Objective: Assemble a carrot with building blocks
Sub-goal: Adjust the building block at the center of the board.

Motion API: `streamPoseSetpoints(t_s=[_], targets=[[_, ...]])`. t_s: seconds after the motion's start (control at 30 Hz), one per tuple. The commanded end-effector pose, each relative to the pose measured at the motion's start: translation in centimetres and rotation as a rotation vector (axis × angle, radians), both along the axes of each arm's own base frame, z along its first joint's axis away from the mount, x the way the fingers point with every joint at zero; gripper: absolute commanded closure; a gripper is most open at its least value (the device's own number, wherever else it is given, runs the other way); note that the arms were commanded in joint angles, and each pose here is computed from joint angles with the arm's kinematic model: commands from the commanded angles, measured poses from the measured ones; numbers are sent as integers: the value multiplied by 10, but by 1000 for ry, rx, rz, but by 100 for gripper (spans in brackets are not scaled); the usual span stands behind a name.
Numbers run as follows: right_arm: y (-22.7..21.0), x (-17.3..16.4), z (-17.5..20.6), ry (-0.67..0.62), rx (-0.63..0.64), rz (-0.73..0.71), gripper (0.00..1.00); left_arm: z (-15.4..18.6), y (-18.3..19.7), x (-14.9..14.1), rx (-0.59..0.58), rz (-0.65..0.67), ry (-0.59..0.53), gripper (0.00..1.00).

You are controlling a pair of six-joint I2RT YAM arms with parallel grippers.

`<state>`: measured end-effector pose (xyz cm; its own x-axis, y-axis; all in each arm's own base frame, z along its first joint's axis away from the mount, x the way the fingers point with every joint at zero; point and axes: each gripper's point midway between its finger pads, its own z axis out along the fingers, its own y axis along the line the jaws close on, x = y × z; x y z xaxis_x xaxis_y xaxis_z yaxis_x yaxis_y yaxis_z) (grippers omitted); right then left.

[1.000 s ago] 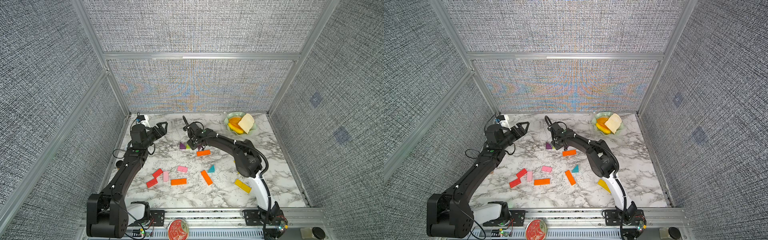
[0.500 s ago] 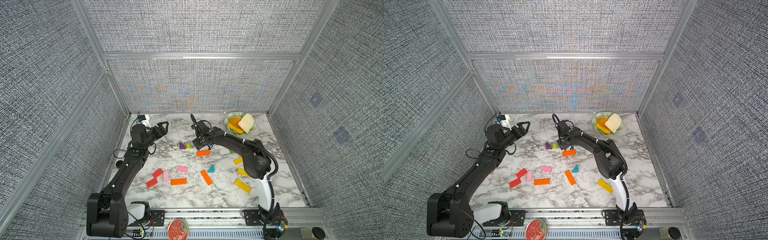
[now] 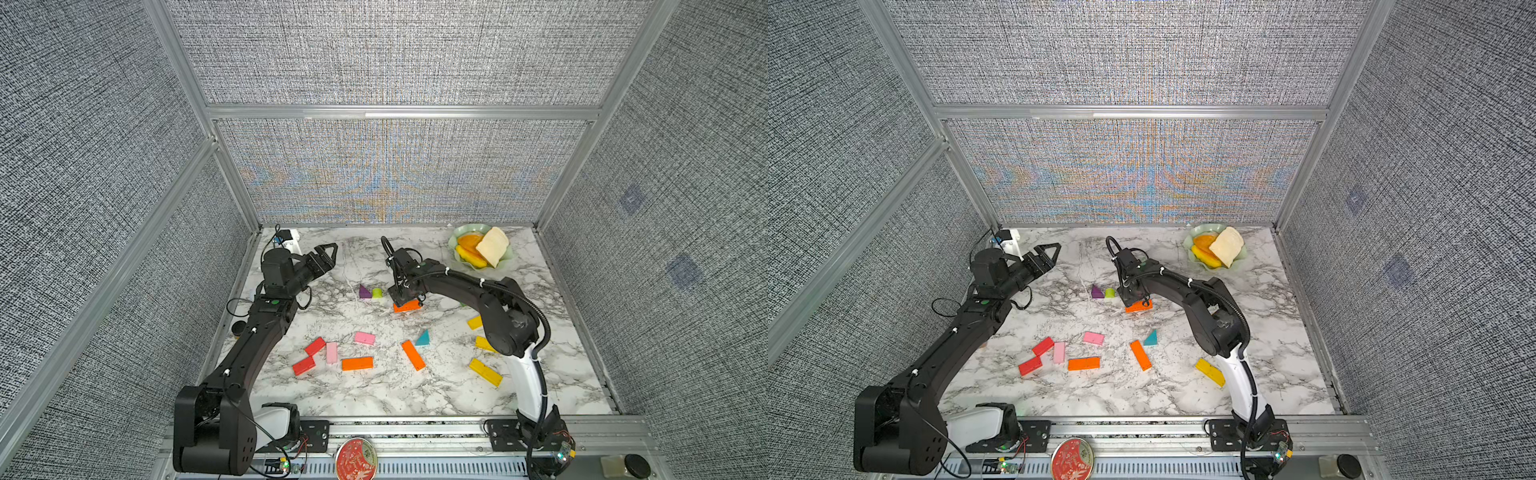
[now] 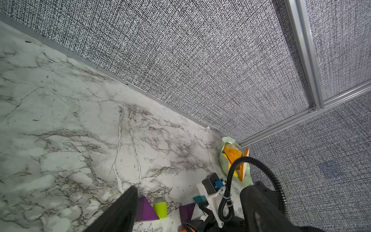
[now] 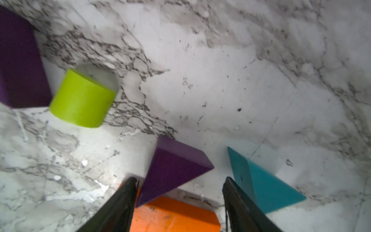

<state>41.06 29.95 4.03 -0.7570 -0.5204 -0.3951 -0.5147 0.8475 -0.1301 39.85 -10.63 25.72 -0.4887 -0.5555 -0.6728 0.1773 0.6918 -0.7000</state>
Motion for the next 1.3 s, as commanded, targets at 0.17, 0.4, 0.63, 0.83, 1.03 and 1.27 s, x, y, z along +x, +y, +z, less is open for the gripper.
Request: streamPoseSetpoints(t_s=[0.17,0.4,0.63,0.83,1.03,1.27], targets=[[-35,3,5,-5,-25,-77,40,4,-1,0,3,-4,-21,15],[-48,18,14,-41,-17,-138,43,2,1,1,8,5,-16,15],[-38,33,16,-44,15,-140,43,1,2,2,16,10,-14,15],[-36,37,24,-70,10,-143,43,1,2,2,18,12,-15,15],[-30,27,41,-99,69,-145,43,1,1,1,16,8,-13,15],[0,14,32,-33,156,-101,30,2,1,2,14,8,-13,15]])
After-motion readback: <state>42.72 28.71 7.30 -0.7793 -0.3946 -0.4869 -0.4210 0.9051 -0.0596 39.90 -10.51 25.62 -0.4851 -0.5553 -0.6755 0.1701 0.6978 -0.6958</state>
